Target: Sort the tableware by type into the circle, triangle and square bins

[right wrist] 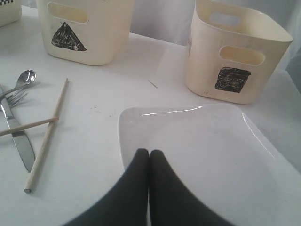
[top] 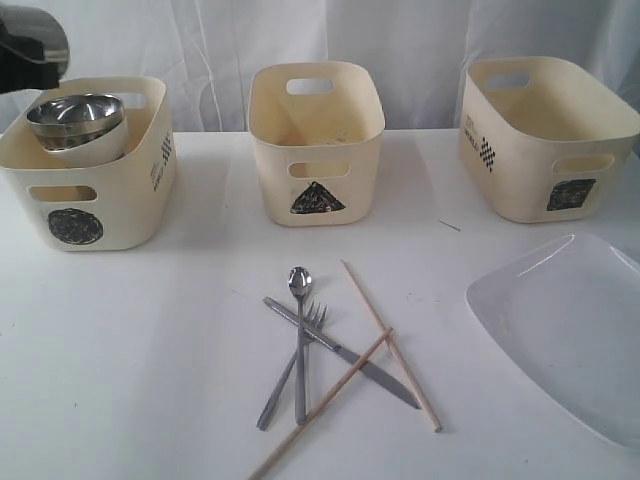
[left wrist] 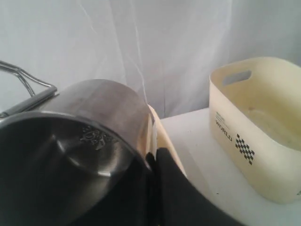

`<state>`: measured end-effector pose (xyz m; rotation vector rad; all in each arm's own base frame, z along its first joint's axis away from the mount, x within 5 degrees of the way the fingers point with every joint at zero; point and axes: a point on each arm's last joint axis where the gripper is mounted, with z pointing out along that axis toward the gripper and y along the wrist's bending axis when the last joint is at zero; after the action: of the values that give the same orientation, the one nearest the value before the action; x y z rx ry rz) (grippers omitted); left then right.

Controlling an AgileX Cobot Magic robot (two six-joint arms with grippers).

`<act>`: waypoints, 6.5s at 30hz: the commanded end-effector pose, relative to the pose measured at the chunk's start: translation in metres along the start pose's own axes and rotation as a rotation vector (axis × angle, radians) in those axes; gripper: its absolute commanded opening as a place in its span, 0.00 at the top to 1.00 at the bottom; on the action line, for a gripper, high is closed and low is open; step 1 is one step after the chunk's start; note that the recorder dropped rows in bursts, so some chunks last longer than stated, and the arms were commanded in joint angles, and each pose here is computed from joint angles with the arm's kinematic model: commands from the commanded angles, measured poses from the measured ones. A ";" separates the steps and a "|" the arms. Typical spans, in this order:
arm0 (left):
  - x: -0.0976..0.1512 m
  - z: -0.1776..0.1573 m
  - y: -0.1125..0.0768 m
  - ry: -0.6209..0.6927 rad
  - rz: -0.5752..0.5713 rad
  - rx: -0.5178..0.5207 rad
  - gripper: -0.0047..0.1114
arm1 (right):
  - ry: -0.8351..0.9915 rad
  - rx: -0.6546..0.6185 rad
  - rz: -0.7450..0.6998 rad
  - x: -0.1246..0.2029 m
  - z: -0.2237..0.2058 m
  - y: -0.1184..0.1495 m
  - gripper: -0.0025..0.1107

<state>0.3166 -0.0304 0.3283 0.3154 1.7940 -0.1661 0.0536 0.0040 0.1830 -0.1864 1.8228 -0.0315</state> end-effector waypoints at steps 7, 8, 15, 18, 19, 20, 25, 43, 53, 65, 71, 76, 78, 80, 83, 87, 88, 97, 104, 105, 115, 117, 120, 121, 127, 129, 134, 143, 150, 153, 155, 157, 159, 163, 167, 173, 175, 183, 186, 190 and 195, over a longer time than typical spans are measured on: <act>0.024 0.112 0.016 0.053 -0.083 0.125 0.96 | -0.006 0.000 0.000 0.001 0.000 0.000 0.98; 0.025 0.119 0.018 0.052 -0.083 0.128 0.96 | -0.006 0.000 0.000 0.001 0.000 0.000 0.98; 0.042 0.160 0.026 0.070 -0.090 0.136 0.96 | -0.006 0.000 0.000 0.001 0.000 0.000 0.98; 0.048 0.168 0.028 0.078 -0.090 0.133 0.96 | -0.006 0.000 0.000 0.001 0.000 0.000 0.98; 0.049 0.169 0.028 0.079 -0.089 0.128 0.96 | -0.006 0.000 0.000 0.001 0.000 0.000 0.98; 0.047 0.169 0.029 0.078 -0.087 0.118 0.96 | -0.006 0.000 0.000 0.001 0.000 0.000 0.98; 0.035 0.170 0.033 0.047 -0.067 0.101 0.71 | -0.006 0.000 0.000 0.001 0.000 0.000 0.98; -0.094 0.054 0.041 -0.191 0.078 -0.185 0.40 | -0.006 0.000 0.000 0.001 0.000 0.000 0.98; -0.080 -0.024 0.057 -0.046 0.121 -0.590 0.76 | -0.006 0.000 0.000 0.001 0.000 0.000 0.98; -0.050 -0.123 -0.030 -0.322 0.281 -0.040 0.96 | -0.006 0.000 0.000 0.001 0.000 0.000 0.98; -0.016 -0.144 -0.068 -0.377 0.138 0.323 0.96 | -0.006 0.000 0.000 0.001 0.000 0.000 0.98; 0.003 -0.145 -0.073 -0.293 0.190 0.347 0.96 | -0.006 0.000 0.000 0.001 0.000 0.000 0.98; 0.009 -0.143 -0.072 -0.251 0.264 0.330 0.96 | -0.006 0.000 0.000 0.001 0.000 0.000 0.98; 0.011 -0.141 -0.067 -0.217 0.312 0.277 0.96 | -0.006 0.000 0.000 0.001 0.000 0.000 0.98; 0.012 -0.138 -0.057 -0.193 0.304 0.163 0.96 | -0.006 0.000 0.000 0.001 0.000 0.000 0.98; 0.008 -0.144 -0.047 -0.197 0.417 0.024 0.96 | -0.006 0.000 0.000 0.001 0.000 0.000 0.98; 0.006 -0.148 -0.046 -0.208 0.514 -0.017 0.96 | -0.006 0.000 0.000 0.001 0.000 0.000 0.98; -0.001 -0.174 -0.049 -0.285 0.492 -0.077 0.96 | -0.006 0.000 0.000 0.001 0.000 0.000 0.98; 0.064 -0.180 -0.046 -0.008 -0.167 -0.079 0.96 | -0.006 0.000 0.000 0.001 0.000 0.000 0.98; 0.077 -0.181 -0.045 0.042 -0.261 -0.094 0.96 | -0.006 0.000 0.000 0.001 0.000 0.000 0.98; 0.190 -0.204 -0.060 0.152 -0.288 -0.241 0.96 | -0.006 0.000 0.000 0.001 0.000 0.000 0.98; 0.204 -0.207 -0.062 0.149 -0.273 -0.263 0.96 | -0.006 0.000 0.000 0.001 0.000 0.000 0.98; 0.219 -0.212 -0.067 0.128 -0.314 -0.274 0.96 | -0.006 0.000 0.000 0.001 0.000 0.000 0.98; 0.220 -0.212 -0.067 0.134 -0.293 -0.278 0.96 | -0.006 0.000 0.000 0.001 0.000 0.000 0.98; 0.220 -0.213 -0.066 0.151 -0.185 -0.286 0.96 | -0.006 0.000 0.000 0.001 0.000 0.000 0.98; 0.222 -0.213 -0.067 0.165 -0.205 -0.268 0.96 | -0.006 0.000 0.000 0.001 0.000 0.000 0.98; 0.227 -0.214 -0.080 0.262 -0.310 -0.153 0.96 | -0.006 0.000 0.000 0.001 0.000 0.000 0.98; 0.227 -0.214 -0.072 0.242 -0.306 -0.236 0.96 | -0.006 0.000 0.000 0.001 0.000 0.000 0.98; 0.226 -0.214 -0.072 0.234 -0.303 -0.241 0.96 | -0.006 0.000 0.000 0.001 0.000 0.000 0.98; 0.226 -0.214 -0.072 0.234 -0.303 -0.241 0.96 | -0.006 0.000 0.000 0.001 0.000 0.000 0.98; 0.226 -0.214 -0.072 0.234 -0.303 -0.241 0.96 | -0.006 0.000 0.000 0.001 0.000 0.000 0.98; 0.226 -0.214 -0.072 0.234 -0.303 -0.241 0.96 | -0.006 0.000 0.000 0.001 0.000 0.000 0.98; 0.226 -0.214 -0.072 0.234 -0.303 -0.241 0.96 | -0.006 0.000 0.000 0.001 0.000 0.000 0.98; 0.226 -0.214 -0.072 0.234 -0.303 -0.241 0.96 | -0.171 -0.004 0.107 -0.014 -0.001 0.000 0.98; 0.226 -0.214 -0.072 0.234 -0.303 -0.241 0.96 | -0.513 -0.053 0.549 -0.042 -0.012 -0.008 0.98; 0.226 -0.214 -0.072 0.234 -0.304 -0.240 0.96 | -0.901 -0.026 0.560 -0.067 -0.034 -0.019 0.98; 0.226 -0.214 -0.072 0.234 -0.304 -0.240 0.96 | -0.973 -0.020 0.559 -0.070 -0.039 -0.021 0.98; 0.226 -0.214 -0.072 0.234 -0.304 -0.240 0.96 | -1.222 -0.103 0.947 -0.106 -0.068 -0.041 0.98; 0.226 -0.214 -0.072 0.234 -0.304 -0.240 0.96 | -1.188 -0.177 0.575 -0.172 -0.075 -0.026 0.98; 0.226 -0.214 -0.072 0.234 -0.304 -0.240 0.96 | -1.039 -0.201 -0.037 -0.248 -0.025 -0.004 0.98; 0.226 -0.214 -0.072 0.234 -0.304 -0.240 0.96 | -0.441 -0.078 -0.140 -0.246 0.100 -0.015 0.98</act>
<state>0.0475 -0.0103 0.1619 -0.1103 2.0468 -0.1168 0.1507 0.0376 0.4302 -0.3241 0.9786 0.1492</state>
